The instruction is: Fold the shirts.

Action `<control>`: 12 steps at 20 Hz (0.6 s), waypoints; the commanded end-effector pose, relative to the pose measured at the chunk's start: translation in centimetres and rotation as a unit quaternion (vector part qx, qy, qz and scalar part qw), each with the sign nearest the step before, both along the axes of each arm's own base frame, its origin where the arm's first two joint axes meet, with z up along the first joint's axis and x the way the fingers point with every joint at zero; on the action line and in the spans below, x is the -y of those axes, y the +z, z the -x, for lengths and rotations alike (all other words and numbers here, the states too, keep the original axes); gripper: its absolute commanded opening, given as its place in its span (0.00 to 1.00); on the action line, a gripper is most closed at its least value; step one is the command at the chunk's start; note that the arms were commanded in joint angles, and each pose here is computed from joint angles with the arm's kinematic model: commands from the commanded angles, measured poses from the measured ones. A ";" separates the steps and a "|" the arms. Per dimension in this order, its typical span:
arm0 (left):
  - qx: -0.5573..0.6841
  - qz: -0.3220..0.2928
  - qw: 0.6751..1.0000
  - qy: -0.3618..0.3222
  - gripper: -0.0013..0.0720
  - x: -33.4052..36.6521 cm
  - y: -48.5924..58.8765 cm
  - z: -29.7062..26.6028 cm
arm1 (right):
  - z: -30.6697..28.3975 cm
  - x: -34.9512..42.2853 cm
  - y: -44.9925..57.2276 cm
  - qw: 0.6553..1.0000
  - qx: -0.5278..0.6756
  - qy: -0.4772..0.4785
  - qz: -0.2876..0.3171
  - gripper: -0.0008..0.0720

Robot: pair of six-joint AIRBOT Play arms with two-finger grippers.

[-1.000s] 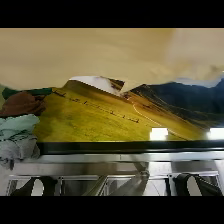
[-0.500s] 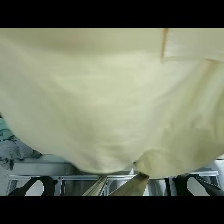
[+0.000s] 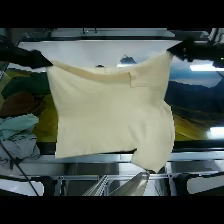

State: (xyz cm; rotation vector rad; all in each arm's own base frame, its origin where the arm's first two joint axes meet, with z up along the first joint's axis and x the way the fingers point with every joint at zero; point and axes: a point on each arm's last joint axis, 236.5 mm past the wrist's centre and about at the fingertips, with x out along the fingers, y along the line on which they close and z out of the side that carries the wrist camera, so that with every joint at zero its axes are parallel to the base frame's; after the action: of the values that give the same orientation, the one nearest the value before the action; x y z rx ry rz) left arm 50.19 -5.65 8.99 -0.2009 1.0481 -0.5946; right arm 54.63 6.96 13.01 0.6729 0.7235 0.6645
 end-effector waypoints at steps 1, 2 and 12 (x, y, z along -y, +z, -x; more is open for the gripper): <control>-0.066 -0.038 0.997 0.028 0.03 -2.0 -10.6 -2.6 | -3.6 1.4 -9.8 0.996 -0.076 -0.049 -0.021 0.03; -0.068 -0.038 0.996 0.036 0.03 -2.3 -12.1 -3.3 | -4.1 1.8 -11.5 0.994 -0.088 -0.058 -0.028 0.03; -0.097 -0.050 0.992 0.064 0.03 -4.4 -15.1 -3.3 | -2.6 4.3 -12.0 0.996 -0.081 -0.027 -0.034 0.03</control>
State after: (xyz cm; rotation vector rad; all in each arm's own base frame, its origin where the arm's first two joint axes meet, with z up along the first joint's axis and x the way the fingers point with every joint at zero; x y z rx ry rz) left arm 53.67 -2.54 -6.05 -0.2333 1.2262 -0.4499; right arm 58.48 3.15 0.75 0.8362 0.8098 0.5500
